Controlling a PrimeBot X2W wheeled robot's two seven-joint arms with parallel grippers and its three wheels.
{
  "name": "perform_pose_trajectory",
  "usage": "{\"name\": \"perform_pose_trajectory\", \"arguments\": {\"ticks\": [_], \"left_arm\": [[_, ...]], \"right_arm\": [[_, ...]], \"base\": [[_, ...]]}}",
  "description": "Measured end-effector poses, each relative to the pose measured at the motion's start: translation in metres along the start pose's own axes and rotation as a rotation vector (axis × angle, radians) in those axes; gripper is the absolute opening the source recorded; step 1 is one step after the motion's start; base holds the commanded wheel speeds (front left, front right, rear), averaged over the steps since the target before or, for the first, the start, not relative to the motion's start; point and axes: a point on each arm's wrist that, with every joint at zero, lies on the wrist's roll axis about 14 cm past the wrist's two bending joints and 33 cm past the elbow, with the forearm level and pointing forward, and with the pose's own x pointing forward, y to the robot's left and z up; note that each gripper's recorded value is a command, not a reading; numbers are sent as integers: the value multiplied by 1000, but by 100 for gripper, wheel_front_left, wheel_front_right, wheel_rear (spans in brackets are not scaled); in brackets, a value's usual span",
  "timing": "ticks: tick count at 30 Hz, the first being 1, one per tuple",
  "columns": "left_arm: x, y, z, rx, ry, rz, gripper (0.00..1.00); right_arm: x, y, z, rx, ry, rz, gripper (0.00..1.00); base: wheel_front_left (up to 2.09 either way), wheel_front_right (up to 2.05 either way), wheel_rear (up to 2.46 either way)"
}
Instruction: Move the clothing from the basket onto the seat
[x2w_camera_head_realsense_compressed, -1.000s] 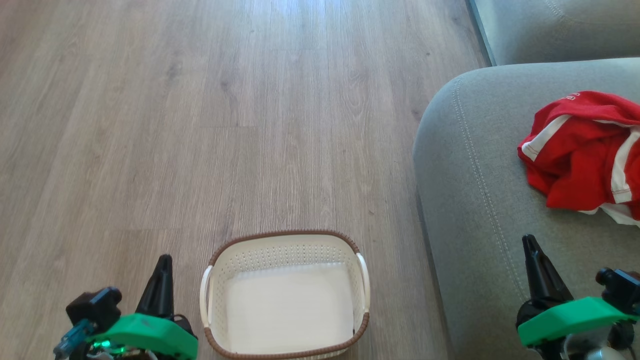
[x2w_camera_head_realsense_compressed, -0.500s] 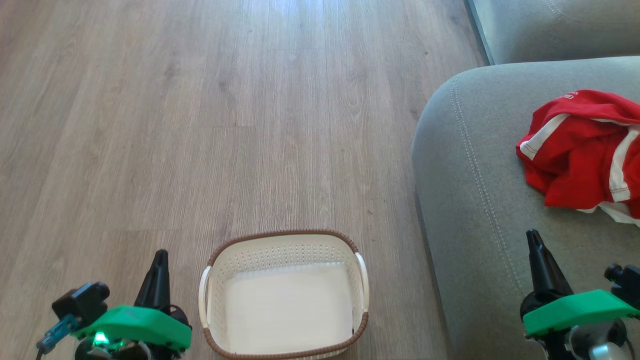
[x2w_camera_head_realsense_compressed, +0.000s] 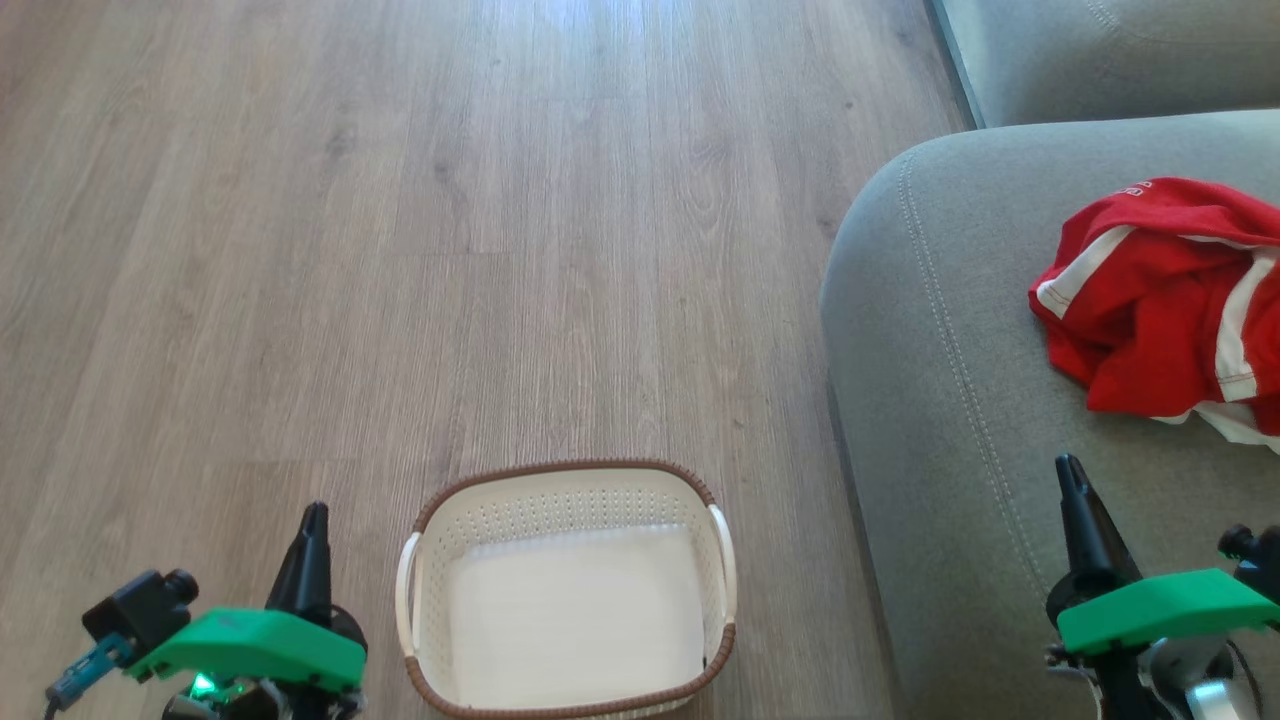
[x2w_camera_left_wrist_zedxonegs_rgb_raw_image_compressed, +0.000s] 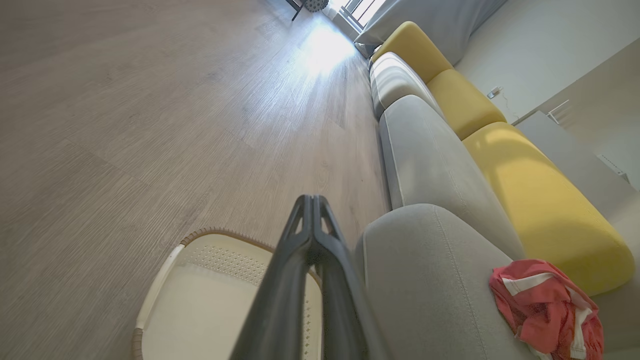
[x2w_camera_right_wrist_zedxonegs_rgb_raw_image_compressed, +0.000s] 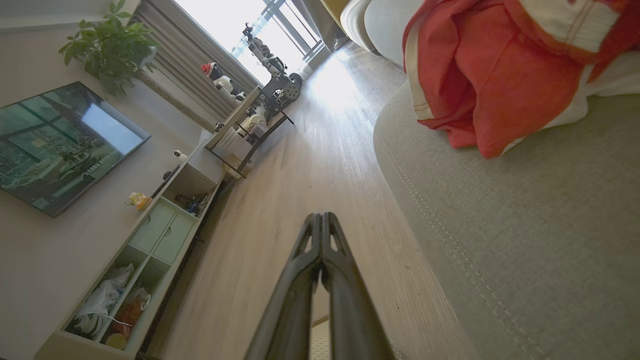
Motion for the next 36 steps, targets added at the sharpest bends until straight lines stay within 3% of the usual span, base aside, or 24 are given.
{"name": "perform_pose_trajectory", "arguments": {"ticks": [36], "left_arm": [[12, -4, 8, -406, 10, -17, 0]], "right_arm": [[4, -5, -1, 381, 3, -47, 0]], "base": [[0, 0, 0]]}}
